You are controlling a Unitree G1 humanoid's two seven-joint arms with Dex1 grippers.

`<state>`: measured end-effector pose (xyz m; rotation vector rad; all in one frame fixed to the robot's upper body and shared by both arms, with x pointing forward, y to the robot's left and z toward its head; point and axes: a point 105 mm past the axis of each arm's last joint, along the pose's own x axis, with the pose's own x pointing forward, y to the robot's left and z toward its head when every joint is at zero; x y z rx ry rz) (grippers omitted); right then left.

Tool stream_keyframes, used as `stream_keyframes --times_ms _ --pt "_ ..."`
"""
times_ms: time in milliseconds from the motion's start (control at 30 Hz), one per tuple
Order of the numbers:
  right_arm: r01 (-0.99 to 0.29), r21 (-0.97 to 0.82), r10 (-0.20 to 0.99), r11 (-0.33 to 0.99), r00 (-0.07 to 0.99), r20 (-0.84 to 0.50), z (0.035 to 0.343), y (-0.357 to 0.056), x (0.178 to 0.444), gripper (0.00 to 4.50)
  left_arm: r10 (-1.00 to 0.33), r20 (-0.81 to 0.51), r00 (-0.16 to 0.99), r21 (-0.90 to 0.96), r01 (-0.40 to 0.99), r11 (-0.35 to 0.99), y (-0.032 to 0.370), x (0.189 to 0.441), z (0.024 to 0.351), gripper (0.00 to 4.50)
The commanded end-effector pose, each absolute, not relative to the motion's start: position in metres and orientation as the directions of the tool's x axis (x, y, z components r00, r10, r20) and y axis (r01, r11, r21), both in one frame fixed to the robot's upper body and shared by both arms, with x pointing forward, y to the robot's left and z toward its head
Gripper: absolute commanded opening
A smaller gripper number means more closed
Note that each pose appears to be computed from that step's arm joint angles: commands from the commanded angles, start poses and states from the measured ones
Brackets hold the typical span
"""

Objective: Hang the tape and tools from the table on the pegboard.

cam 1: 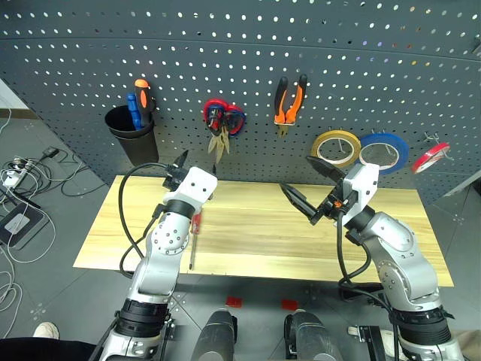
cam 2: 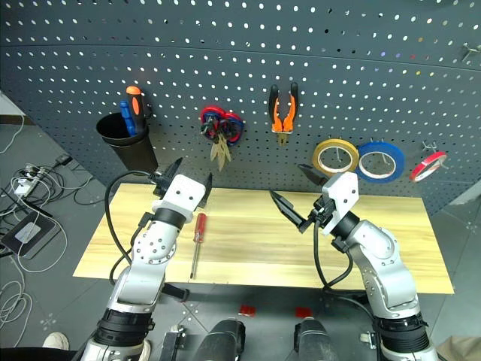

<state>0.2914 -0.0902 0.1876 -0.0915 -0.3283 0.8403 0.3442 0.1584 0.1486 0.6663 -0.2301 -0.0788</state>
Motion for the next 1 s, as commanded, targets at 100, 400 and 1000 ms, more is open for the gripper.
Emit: stream_keyframes --times_ms 100,400,1000 --pt "-0.757 -0.210 0.783 0.618 0.570 0.250 0.189 -0.084 0.277 4.50 -0.117 0.118 0.986 0.597 0.024 0.802 0.161 0.331 0.131 4.46" --pt "-0.834 -0.241 0.867 0.496 0.488 0.098 0.166 -0.062 0.272 4.50 0.107 -0.196 0.975 0.410 -0.017 0.912 0.211 0.319 0.080 4.46" --pt "-0.837 -0.194 0.856 0.511 0.516 0.032 0.170 -0.040 0.282 4.50 0.053 -0.408 0.912 0.201 0.033 0.979 0.216 0.363 0.068 4.46"
